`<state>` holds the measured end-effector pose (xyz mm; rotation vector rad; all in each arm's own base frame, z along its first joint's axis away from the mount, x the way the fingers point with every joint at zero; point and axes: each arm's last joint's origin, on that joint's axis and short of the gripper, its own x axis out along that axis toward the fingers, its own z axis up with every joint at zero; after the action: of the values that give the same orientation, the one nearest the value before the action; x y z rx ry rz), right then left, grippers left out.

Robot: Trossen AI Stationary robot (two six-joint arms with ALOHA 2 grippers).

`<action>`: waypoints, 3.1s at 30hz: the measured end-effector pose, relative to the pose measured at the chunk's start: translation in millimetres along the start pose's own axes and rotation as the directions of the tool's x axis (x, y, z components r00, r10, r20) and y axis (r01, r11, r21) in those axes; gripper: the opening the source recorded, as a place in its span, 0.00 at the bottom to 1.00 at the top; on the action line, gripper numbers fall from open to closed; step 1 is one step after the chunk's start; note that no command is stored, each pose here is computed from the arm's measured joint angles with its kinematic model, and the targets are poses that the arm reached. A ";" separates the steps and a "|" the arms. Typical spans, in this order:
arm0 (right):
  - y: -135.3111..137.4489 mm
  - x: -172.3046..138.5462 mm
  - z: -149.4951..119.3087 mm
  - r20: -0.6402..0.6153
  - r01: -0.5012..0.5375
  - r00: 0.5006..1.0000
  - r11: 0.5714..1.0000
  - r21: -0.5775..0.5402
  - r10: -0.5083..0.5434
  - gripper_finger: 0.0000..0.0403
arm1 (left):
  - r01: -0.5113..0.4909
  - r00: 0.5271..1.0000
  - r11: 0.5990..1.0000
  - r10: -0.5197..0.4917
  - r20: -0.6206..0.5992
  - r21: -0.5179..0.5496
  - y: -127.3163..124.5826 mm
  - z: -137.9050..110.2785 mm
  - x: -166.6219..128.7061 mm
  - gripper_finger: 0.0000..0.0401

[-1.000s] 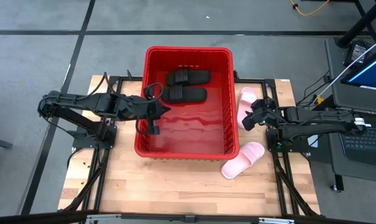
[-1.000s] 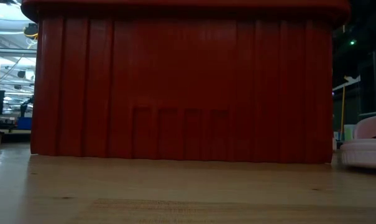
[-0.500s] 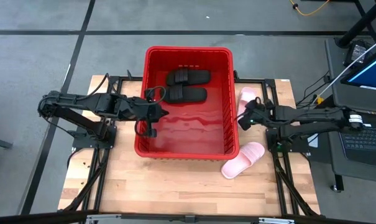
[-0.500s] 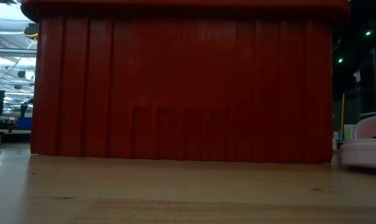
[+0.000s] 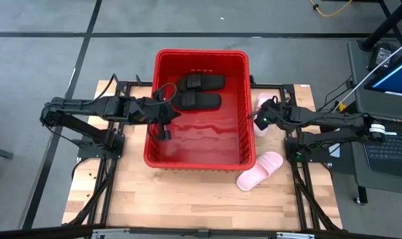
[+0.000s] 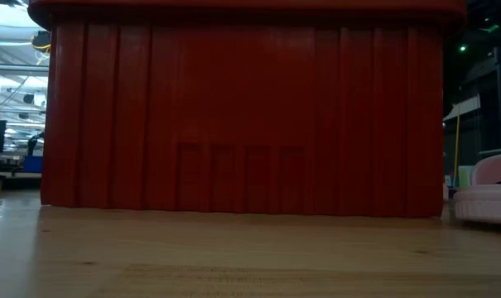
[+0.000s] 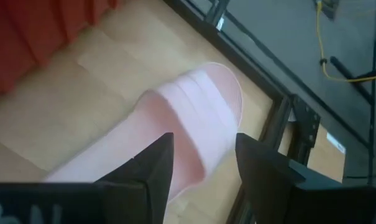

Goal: Pick and place slides into bin
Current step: Put the top pink slide into the red bin

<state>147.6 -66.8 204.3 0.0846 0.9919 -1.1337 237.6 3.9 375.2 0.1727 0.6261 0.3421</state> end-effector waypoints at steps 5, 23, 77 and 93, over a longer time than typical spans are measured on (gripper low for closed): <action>-4.8 7.8 6.4 -0.029 -0.080 0.996 0.997 -0.005 0.080 0.43 | -0.015 0.999 0.999 0.016 0.033 -0.040 3.9 3.6 1.5 0.00; -14.7 17.6 23.2 -0.197 -0.289 0.935 0.956 0.060 0.295 0.43 | -0.027 0.988 0.991 0.047 0.149 -0.134 18.7 15.5 5.0 0.00; -11.9 74.9 20.8 -0.342 -0.040 0.940 0.995 -0.093 0.005 0.39 | 0.012 0.987 0.997 0.000 0.163 -0.073 32.7 15.4 9.5 0.00; -19.0 78.6 21.2 -0.349 -0.007 0.937 0.998 -0.063 -0.016 0.03 | 0.013 0.987 0.997 -0.001 0.162 -0.073 32.6 15.3 9.5 0.00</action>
<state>150.9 -142.9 169.9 0.2396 1.3440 -1.1115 245.4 36.8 390.6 0.1263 0.4524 0.3405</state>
